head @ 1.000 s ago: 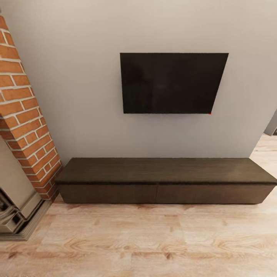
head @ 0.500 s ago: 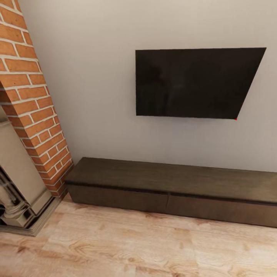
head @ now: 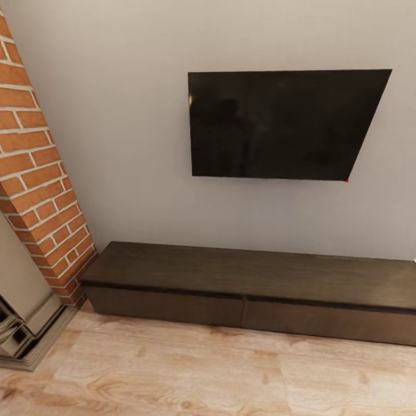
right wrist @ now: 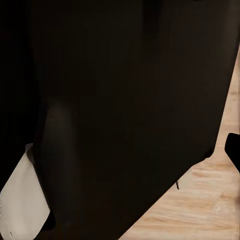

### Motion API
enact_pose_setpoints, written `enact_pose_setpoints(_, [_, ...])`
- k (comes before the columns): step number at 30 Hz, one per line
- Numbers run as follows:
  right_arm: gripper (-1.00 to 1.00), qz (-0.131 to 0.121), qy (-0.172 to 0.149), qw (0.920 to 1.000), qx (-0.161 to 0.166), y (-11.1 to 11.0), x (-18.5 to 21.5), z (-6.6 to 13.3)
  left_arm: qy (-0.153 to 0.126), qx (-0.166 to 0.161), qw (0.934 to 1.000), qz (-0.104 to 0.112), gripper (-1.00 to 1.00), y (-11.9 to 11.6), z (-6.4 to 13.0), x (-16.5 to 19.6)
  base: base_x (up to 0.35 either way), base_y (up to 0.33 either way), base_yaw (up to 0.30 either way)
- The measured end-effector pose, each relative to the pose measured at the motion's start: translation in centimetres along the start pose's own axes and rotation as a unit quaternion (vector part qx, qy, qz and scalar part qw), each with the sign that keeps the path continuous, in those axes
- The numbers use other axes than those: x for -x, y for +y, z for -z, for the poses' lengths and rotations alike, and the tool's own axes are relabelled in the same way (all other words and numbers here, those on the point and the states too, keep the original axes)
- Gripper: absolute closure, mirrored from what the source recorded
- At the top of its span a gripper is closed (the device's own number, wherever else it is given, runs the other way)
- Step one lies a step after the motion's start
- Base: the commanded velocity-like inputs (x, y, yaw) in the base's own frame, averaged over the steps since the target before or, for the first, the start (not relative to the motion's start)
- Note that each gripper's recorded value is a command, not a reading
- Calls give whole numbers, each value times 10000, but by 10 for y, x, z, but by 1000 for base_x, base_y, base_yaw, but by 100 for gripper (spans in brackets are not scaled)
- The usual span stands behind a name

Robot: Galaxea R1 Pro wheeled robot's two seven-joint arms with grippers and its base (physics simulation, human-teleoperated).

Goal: Place each of the two pumpkins and all three candles from the living room inside a cabinet in the living room (use any cabinet), then make sure every cabinet is closed, and position the cauldron so it is next to a table in the living room.

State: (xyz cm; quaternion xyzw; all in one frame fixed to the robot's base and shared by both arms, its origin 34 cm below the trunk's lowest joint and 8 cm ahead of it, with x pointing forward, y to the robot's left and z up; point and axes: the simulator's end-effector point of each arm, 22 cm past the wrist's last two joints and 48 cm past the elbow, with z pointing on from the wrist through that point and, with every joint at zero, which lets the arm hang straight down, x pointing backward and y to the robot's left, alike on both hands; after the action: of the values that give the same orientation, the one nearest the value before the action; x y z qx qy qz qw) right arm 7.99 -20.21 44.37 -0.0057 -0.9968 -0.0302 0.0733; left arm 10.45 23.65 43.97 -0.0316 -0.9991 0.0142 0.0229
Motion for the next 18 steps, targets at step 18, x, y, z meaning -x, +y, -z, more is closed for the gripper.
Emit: enact_pose_setpoints(18, [-100, -12, -2, 10000, -35, -5, 0, 0, -1, 1, 10000, 1, -100, 0, 0, 0, 146, 29, -113])
